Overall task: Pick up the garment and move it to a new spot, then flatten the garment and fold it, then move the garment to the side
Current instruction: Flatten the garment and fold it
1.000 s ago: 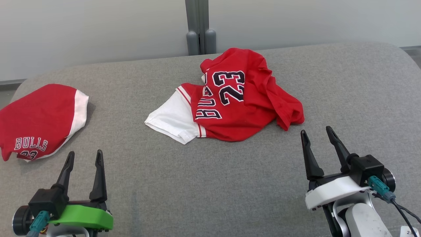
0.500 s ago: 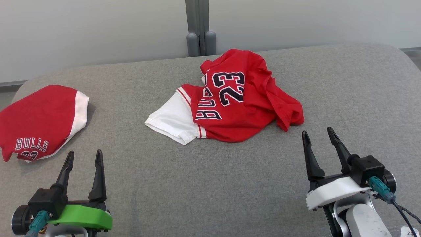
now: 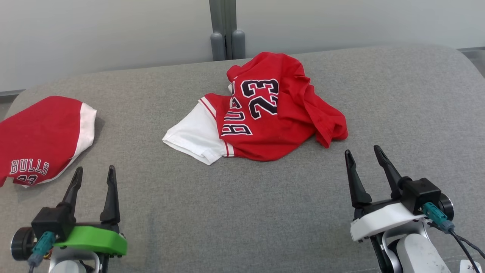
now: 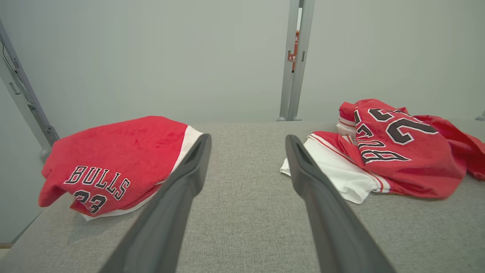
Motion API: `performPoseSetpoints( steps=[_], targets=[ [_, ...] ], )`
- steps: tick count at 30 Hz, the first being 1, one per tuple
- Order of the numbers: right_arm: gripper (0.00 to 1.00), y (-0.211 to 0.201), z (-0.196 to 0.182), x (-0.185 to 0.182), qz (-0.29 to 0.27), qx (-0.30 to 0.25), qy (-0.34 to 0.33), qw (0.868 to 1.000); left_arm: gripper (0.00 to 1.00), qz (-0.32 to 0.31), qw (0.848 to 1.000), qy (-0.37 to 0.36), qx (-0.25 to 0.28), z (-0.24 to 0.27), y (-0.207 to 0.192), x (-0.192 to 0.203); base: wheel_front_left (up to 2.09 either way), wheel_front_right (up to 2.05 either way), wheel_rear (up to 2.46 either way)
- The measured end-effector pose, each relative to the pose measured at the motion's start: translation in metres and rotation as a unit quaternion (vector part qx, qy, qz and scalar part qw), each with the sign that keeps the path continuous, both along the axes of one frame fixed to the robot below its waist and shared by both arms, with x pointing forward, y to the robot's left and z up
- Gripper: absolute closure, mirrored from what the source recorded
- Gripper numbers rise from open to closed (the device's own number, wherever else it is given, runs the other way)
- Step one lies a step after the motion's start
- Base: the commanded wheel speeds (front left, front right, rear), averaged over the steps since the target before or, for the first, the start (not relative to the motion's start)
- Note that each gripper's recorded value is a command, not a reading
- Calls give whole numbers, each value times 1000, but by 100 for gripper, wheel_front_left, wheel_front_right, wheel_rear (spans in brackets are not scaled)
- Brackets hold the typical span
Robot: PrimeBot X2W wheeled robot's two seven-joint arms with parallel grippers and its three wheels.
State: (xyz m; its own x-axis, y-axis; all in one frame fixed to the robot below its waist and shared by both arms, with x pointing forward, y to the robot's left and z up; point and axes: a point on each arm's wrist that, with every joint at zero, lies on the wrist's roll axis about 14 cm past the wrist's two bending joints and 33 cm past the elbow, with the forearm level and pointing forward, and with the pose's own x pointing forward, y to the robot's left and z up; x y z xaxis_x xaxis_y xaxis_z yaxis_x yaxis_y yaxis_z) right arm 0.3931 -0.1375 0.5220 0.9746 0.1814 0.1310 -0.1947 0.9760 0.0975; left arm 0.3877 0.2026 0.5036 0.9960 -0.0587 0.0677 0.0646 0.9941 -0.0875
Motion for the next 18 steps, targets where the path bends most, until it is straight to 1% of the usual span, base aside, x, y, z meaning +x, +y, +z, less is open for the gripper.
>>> performPoseSetpoints(
  steps=[4, 8, 18],
  targets=[
    [0, -6, 0, 4, -8, 0, -1, 1000, 0, -18, 1000, -12, 6, 9, -10, 21, 0, 0, 0],
    [0, -13, -2, 9, -17, -3, 2, 1000, 0, -42, 998, -32, 17, 24, -23, 49, 0, 0, 0],
    [0, -41, -9, 24, -56, -11, 9, 998, 0, -117, 990, -51, 63, 41, -67, 133, 0, 0, 0]
  ],
)
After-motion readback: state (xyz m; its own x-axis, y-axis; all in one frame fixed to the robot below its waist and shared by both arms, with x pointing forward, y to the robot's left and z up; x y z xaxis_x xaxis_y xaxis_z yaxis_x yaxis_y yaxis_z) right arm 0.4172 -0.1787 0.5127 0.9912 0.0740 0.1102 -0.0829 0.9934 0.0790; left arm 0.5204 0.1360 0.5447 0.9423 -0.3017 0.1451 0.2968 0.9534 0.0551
